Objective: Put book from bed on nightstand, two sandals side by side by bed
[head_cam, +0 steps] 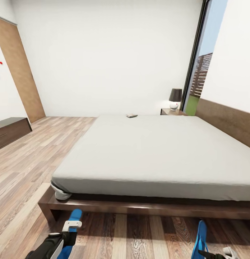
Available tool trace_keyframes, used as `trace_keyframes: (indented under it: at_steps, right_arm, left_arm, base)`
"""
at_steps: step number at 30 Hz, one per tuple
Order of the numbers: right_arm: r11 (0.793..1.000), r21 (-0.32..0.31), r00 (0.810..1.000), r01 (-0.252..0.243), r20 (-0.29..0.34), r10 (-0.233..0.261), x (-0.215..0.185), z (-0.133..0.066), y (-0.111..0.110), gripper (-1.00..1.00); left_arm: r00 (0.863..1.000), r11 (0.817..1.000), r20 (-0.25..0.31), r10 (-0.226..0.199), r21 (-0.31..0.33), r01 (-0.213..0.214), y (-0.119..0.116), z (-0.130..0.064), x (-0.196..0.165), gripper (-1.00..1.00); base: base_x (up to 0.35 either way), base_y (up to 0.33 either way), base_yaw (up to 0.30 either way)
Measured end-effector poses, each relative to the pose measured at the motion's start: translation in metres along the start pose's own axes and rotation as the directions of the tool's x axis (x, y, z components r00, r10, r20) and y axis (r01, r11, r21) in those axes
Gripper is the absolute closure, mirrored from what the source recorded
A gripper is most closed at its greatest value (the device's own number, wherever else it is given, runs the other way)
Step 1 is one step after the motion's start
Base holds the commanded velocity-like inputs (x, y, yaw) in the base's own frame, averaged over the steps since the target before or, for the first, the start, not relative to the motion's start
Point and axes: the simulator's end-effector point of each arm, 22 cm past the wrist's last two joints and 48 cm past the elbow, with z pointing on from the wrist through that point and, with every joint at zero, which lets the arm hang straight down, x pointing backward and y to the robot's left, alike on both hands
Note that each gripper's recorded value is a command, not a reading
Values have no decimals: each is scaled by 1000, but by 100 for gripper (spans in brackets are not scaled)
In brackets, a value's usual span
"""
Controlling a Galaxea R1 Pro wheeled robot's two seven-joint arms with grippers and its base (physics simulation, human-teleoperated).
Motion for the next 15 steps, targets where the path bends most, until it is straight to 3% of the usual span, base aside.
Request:
trace_keyframes:
  at_steps: [6,15]
  right_arm:
    - [999,-25,1000,25,6,-25,-33,0,19,100]
    - [1000,-31,1000,-3,-13,3,-27,7,12,100]
  left_arm:
    - [1000,1000,-1,-2,26,2,-21,7,6,100]
    - [1000,1000,-1,-4,30,4,-25,21,19,100]
  base:
    - [0,0,0]
    - [0,0,0]
